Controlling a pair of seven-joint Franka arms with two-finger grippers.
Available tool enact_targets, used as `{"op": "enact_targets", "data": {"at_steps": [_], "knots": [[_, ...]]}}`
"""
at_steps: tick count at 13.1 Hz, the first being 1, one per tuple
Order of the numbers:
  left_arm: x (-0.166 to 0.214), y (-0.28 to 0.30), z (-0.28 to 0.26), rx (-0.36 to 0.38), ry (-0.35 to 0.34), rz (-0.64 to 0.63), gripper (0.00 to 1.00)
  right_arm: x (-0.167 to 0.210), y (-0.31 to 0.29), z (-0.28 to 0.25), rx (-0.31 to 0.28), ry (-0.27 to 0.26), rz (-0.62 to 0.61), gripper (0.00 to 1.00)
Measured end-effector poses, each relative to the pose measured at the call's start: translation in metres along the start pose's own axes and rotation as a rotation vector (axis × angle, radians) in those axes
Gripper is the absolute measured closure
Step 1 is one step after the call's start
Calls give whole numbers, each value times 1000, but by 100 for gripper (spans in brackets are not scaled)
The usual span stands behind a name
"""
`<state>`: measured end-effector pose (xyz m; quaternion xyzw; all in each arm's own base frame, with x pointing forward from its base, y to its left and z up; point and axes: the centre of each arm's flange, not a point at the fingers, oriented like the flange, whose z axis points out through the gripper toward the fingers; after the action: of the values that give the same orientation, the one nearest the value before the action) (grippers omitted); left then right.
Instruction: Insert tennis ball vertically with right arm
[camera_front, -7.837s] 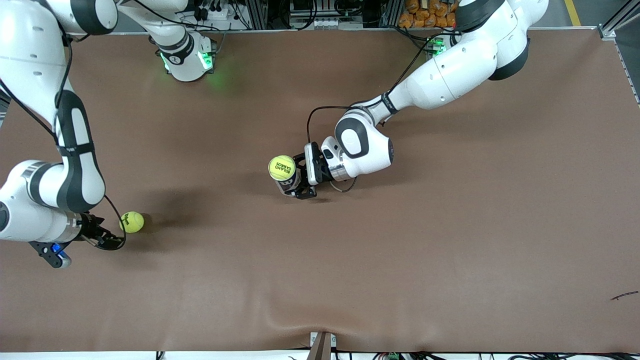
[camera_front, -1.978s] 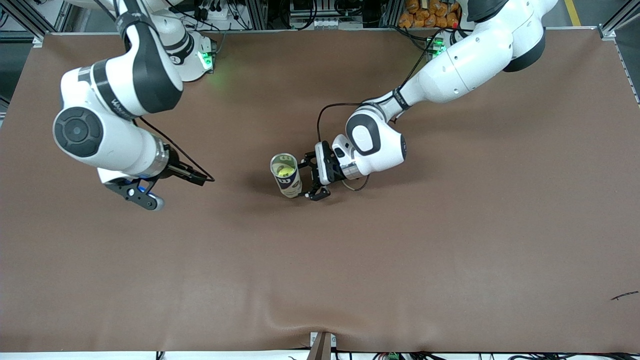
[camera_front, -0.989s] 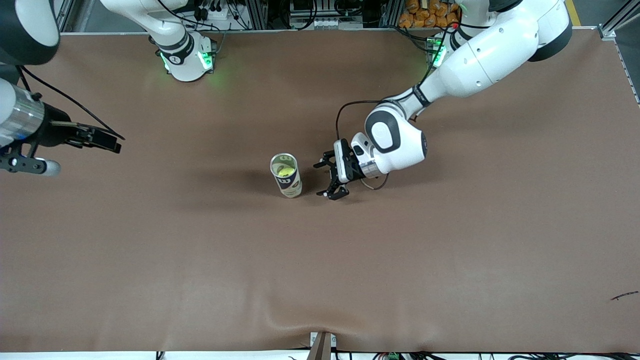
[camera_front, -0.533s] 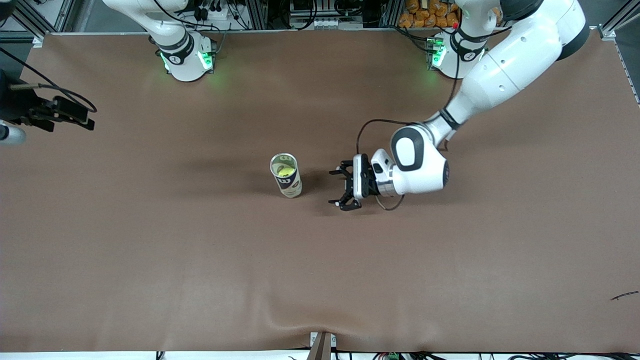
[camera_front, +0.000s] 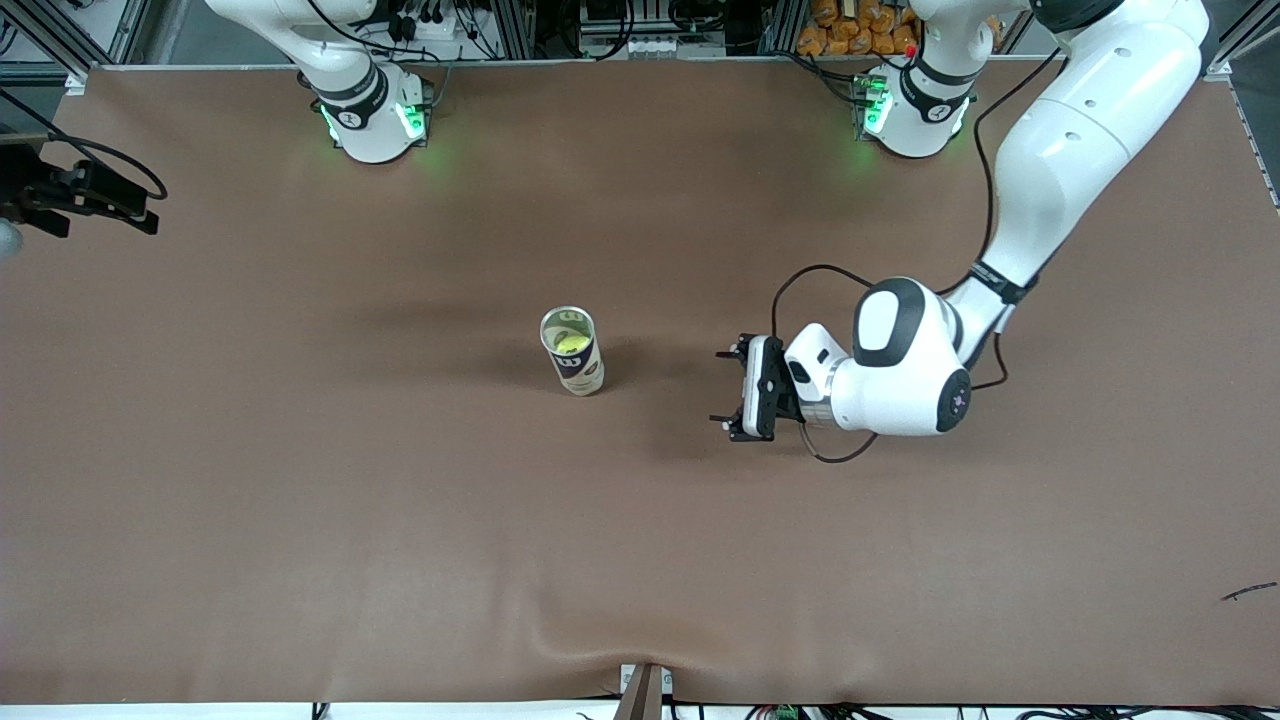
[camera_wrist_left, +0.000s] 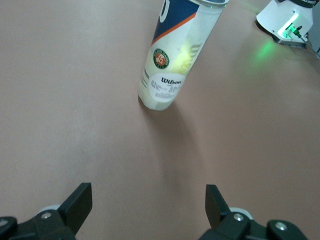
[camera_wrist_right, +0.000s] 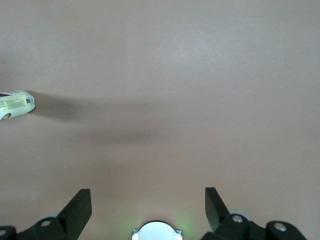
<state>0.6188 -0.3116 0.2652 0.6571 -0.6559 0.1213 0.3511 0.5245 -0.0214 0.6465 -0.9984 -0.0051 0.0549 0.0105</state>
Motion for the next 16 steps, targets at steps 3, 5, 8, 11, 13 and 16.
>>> {"op": "enact_targets", "data": {"at_steps": [3,5,8,11,13,16], "knots": [[-3,4,-21,-35,-99,-113,0,0,15,-2,2,12,28,0],[-17,7,-41,-52,-152,-200,0,2,24,-3,3,36,46,0],[-27,17,-69,-51,-264,-381,0,8,26,1,3,49,90,0],[-4,42,-99,7,-384,-622,0,12,26,14,5,23,134,0],[5,57,-120,81,-468,-754,0,13,27,15,4,20,137,0],[-15,63,-158,152,-520,-912,0,13,25,15,4,24,135,0]]}}
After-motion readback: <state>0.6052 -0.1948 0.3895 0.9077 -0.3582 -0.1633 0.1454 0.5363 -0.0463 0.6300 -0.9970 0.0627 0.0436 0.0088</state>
